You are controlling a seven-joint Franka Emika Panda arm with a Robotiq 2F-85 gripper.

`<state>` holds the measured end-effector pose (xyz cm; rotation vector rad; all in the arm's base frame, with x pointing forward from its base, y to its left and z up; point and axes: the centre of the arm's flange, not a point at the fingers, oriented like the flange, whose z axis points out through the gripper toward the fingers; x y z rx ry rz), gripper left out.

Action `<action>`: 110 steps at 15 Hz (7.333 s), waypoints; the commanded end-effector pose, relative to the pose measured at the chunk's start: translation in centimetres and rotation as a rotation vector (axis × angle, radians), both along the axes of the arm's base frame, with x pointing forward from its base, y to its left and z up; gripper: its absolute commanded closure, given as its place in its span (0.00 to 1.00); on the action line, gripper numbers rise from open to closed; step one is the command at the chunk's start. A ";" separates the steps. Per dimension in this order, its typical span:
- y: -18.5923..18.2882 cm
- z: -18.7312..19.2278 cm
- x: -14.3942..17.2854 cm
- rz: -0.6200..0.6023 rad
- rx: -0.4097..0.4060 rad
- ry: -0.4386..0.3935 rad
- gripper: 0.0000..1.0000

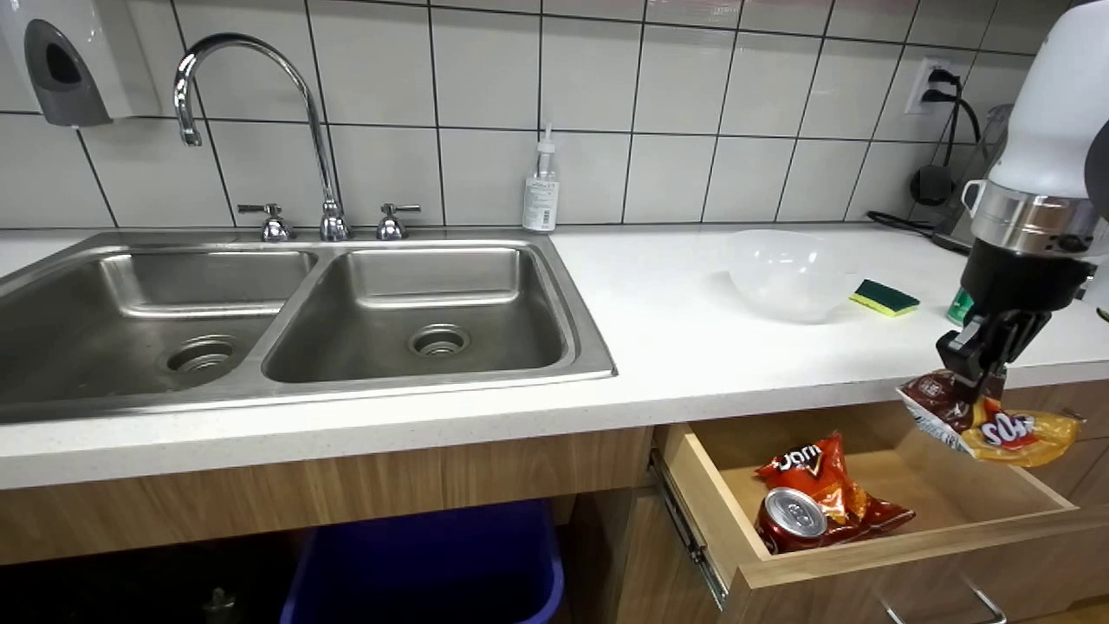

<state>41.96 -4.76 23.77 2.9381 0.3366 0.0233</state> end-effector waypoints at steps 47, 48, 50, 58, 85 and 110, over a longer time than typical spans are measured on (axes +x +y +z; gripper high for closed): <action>0.3 -4.8 -1.4 -0.135 0.014 0.203 0.00; 0.4 -4.7 -1.7 -0.140 0.022 0.215 0.00; 0.6 -4.6 -2.3 -0.146 0.045 0.242 0.00; 1.1 -3.8 -4.9 -0.111 0.083 0.313 0.00; 3.6 -7.5 -8.7 0.018 0.022 0.416 0.00; 4.3 -11.3 -6.6 -0.090 0.038 0.283 0.00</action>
